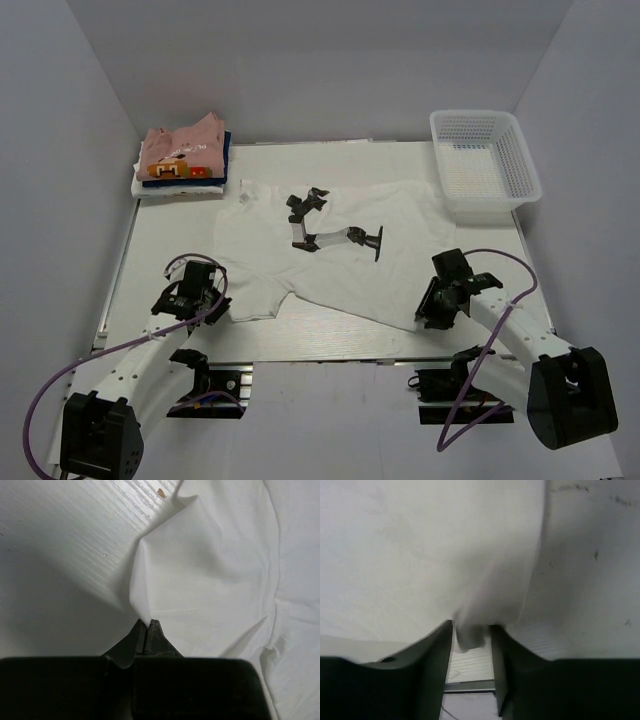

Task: Fold and stack the t-shirts

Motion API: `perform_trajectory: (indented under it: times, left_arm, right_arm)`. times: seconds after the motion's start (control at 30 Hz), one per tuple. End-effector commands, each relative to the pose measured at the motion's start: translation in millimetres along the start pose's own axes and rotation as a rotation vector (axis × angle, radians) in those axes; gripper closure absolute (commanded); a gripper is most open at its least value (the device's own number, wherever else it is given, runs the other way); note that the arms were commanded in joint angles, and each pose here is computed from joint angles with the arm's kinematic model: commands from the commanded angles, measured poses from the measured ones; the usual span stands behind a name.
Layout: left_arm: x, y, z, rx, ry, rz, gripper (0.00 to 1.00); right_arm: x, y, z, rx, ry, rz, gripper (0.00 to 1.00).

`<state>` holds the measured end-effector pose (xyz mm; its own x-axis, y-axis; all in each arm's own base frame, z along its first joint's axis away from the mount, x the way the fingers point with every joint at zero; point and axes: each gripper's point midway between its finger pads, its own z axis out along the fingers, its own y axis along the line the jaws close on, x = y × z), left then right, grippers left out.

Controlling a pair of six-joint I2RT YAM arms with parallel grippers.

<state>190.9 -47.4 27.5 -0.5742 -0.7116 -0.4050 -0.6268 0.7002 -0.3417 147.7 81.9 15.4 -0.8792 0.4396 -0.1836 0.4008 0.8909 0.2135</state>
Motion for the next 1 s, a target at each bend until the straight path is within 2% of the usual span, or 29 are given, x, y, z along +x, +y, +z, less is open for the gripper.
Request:
perform_trajectory:
  times: [0.0, 0.1, 0.17, 0.27, 0.37, 0.47, 0.57, 0.67, 0.77, 0.8, 0.83, 0.9, 0.97]
  left_arm:
    - [-13.8, -15.1, -6.5, 0.040, -0.036, 0.009, 1.00]
    - [-17.1, -16.1, -6.0, 0.044, -0.052, 0.018, 1.00]
    - [-16.6, -15.6, -5.2, 0.050, -0.056, 0.017, 1.00]
    - [-17.5, -18.7, -6.6, 0.069, -0.060, 0.034, 1.00]
    - [-36.8, -42.3, -20.5, 0.148, -0.118, 0.038, 1.00]
    - [-71.4, -79.8, -49.5, 0.268, -0.224, 0.027, 1.00]
    - [-115.7, -113.7, -93.6, 0.366, -0.371, 0.017, 1.00]
    - [-164.6, -153.5, -166.9, 0.525, -0.542, -0.003, 1.00]
    - [-194.8, -172.9, -223.0, 0.640, -0.671, -0.033, 1.00]
    - [-203.4, -172.8, -239.4, 0.656, -0.716, -0.048, 1.00]
    - [-211.2, -173.7, -257.2, 0.683, -0.761, -0.059, 1.00]
    - [-226.6, -177.4, -294.0, 0.733, -0.839, -0.079, 1.00]
    - [-241.3, -179.7, -337.9, 0.790, -0.934, -0.076, 1.00]
  right_arm:
    - [-16.8, -1.3, 17.2, 0.011, -0.089, -0.012, 0.74]
    - [-13.8, -8.3, 27.1, 0.047, -0.074, 0.000, 0.78]
    - [-12.9, -7.0, 32.3, 0.041, -0.067, 0.002, 0.99]
    - [-26.0, 10.3, 29.8, -0.026, -0.108, -0.020, 1.00]
    - [-56.6, 33.0, 5.1, -0.092, -0.220, -0.066, 1.00]
    - [-102.8, 62.8, -49.1, -0.184, -0.425, -0.095, 1.00]
    - [-138.9, 85.6, -108.6, -0.273, -0.609, -0.090, 1.00]
    - [-165.6, 103.9, -177.5, -0.360, -0.779, -0.078, 1.00]
    - [-189.4, 100.7, -238.1, -0.359, -0.960, -0.046, 1.00]
    - [-192.3, 100.1, -249.3, -0.360, -0.985, -0.040, 1.00]
    - [-197.3, 107.0, -281.5, -0.400, -1.036, -0.050, 1.00]
    - [-198.5, 113.8, -299.9, -0.432, -1.061, -0.084, 1.00]
    - [-201.0, 121.6, -337.0, -0.478, -1.116, -0.113, 1.00]
